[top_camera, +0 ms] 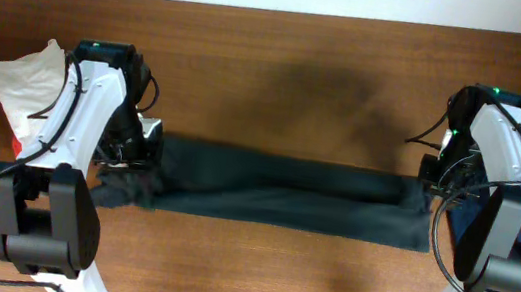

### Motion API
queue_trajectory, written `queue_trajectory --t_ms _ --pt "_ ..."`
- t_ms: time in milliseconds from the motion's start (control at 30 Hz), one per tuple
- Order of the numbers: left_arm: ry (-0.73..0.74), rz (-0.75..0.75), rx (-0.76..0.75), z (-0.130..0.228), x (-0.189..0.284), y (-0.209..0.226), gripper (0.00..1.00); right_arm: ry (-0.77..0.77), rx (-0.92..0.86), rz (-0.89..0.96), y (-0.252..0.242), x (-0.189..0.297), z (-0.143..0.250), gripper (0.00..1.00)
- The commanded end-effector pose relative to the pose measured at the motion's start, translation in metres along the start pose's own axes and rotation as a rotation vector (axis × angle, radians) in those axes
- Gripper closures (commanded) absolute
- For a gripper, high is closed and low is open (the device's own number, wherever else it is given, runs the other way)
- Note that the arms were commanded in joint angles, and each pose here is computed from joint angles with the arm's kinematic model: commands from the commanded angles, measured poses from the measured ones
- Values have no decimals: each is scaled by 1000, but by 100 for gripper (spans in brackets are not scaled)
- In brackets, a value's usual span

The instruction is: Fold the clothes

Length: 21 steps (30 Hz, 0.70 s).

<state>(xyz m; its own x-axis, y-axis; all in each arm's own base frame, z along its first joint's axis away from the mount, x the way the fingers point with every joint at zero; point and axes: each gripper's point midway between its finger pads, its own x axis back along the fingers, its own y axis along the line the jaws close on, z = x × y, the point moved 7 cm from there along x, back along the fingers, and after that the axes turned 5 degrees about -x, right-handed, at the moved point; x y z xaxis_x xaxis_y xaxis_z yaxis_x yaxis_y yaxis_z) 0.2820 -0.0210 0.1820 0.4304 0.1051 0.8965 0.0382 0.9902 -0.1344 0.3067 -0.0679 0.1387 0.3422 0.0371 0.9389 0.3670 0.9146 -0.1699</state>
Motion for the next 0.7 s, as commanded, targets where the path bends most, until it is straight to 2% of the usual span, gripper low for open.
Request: queue_trajectory --t_ms 0,200,233,267,300,367,433,500,667 --pt "-46 -14 3 4 8 0 46 0 1 53 -6 0 2 66" --pt "-307 -30 -27 -36 25 1 47 0 0 52 -5 0 2 64" --pt "-318 -58 8 -38 26 5 53 0 1 53 -5 0 2 64" --pt "-314 -161 143 -36 25 18 59 0 0 53 -5 0 2 64" --pt "-316 -217 221 -35 25 28 59 -1 0 52 -5 0 2 64" --pt "-346 -152 259 -42 21 36 58 -6 0 44 -4 0 1 64" --pt "-380 -133 337 -49 16 50 53 -7 0 43 -4 0 1 64" --pt "-417 -101 350 -60 5 57 46 -6 0 43 -4 0 1 64" --pt "-405 -78 345 -72 -31 58 46 -10 -1 43 -4 0 0 64"
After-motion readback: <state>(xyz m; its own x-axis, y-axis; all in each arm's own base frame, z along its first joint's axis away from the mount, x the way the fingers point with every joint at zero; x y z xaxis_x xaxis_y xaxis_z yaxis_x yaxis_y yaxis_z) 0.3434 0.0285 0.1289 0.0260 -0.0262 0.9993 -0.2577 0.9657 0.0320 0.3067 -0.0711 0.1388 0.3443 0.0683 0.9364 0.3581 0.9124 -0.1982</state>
